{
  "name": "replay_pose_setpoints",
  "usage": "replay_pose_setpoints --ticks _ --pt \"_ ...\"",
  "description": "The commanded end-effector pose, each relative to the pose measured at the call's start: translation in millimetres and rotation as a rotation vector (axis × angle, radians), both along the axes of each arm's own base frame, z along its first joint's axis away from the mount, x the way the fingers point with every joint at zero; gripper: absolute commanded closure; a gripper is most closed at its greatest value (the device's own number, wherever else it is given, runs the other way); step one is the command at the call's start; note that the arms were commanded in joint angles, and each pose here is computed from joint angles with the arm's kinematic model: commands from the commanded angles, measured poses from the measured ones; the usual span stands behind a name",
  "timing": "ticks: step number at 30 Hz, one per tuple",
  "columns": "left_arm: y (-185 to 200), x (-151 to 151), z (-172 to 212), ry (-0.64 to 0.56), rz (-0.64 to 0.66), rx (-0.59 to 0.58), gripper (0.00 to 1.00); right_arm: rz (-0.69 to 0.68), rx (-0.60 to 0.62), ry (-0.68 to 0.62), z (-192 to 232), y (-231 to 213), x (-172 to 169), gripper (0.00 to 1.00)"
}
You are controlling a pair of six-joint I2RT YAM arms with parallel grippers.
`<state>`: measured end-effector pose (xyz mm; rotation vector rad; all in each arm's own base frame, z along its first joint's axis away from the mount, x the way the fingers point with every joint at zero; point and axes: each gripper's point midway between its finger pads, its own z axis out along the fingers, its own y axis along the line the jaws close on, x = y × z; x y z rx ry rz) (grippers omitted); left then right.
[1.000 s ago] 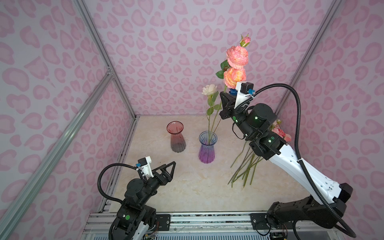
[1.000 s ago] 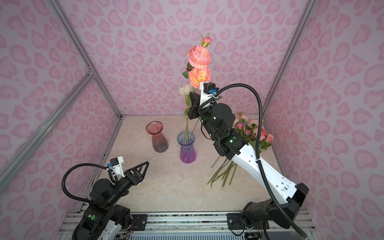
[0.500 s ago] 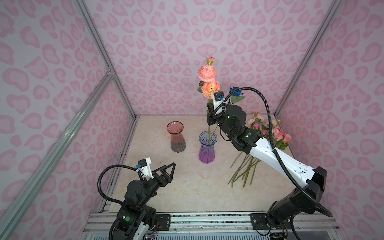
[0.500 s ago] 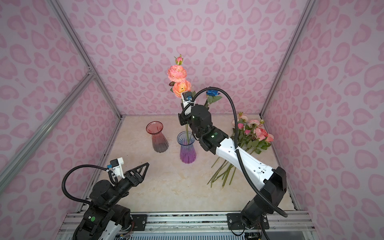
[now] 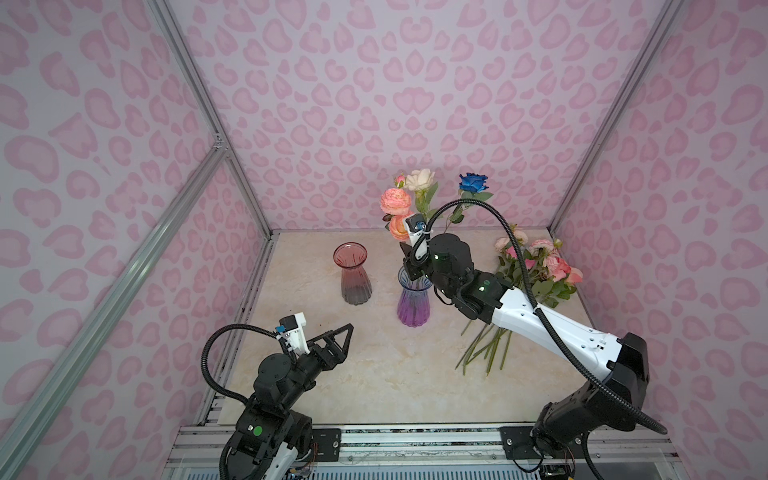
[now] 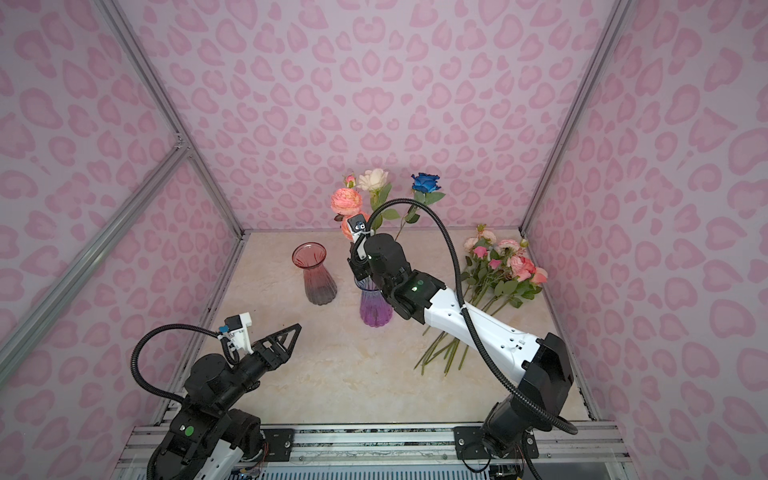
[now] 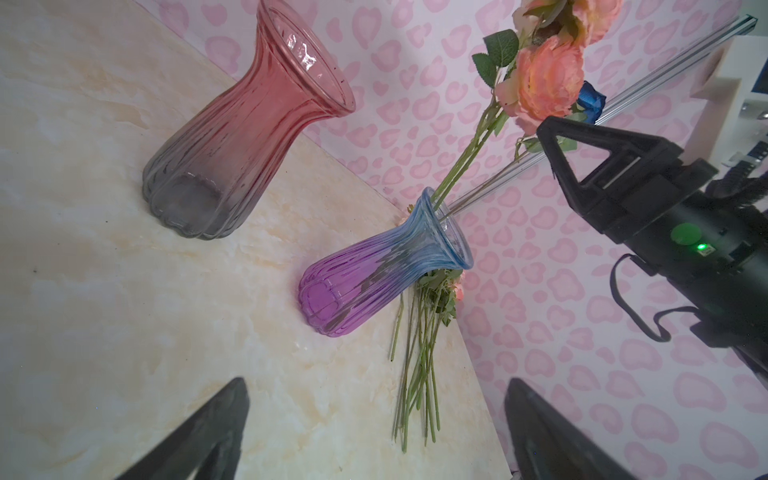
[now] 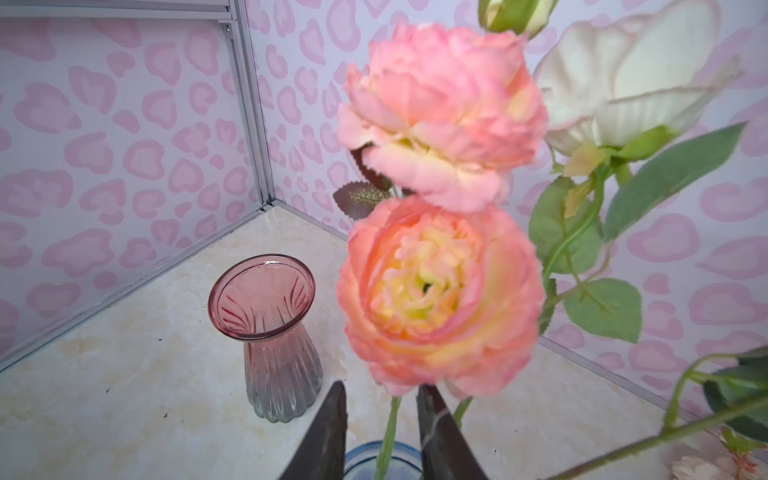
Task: Arrange the flowers into the vase
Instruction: 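Carry the peach rose over the purple-blue vase and drop it in, then move the right gripper back to the rose pile and grasp a stem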
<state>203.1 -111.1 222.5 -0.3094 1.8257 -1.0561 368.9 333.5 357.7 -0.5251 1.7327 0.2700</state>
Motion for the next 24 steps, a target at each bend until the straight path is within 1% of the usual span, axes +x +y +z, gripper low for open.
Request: replay_pose_setpoints --ticks 1,5,8,10,11,13,15,18,21,24 --pt "-1.2 1.6 14.3 -0.046 -0.007 0.000 0.03 -0.092 0.010 -0.005 10.4 -20.7 -0.9 0.69" --pt "-2.5 2.0 14.3 -0.044 -0.014 0.011 0.03 -0.116 0.091 -0.013 29.4 -45.6 -19.8 0.69" --pt "-2.5 2.8 11.4 -0.045 -0.014 0.020 0.03 -0.273 0.122 0.002 32.4 -91.6 -30.1 0.69" --pt "-4.3 3.7 6.7 -0.041 -0.023 0.019 0.03 -0.374 0.123 0.019 18.7 -128.1 -33.6 0.68" --pt "-5.8 4.3 5.4 -0.044 -0.030 0.017 0.03 -0.404 0.125 0.044 9.3 -142.5 -33.6 0.68" --pt "-10.5 6.1 2.5 -0.044 -0.051 0.001 0.03 -0.497 0.149 0.136 -18.6 -183.6 -25.4 0.69" --pt "-17.9 8.7 1.2 -0.040 -0.086 -0.020 0.03 -0.596 0.201 0.260 -54.9 -228.2 -16.5 0.70" --pt "-29.4 13.5 -3.9 -0.023 -0.140 -0.034 0.01 -0.736 0.287 0.431 -111.3 -281.7 -8.6 0.70" --pt "-37.1 16.0 -9.2 0.004 -0.169 -0.041 0.00 -0.845 0.360 0.584 -168.3 -316.4 -2.2 0.71" --pt "-41.7 16.2 -14.6 0.016 -0.179 -0.022 0.01 -0.895 0.383 0.703 -211.6 -333.3 7.1 0.69"
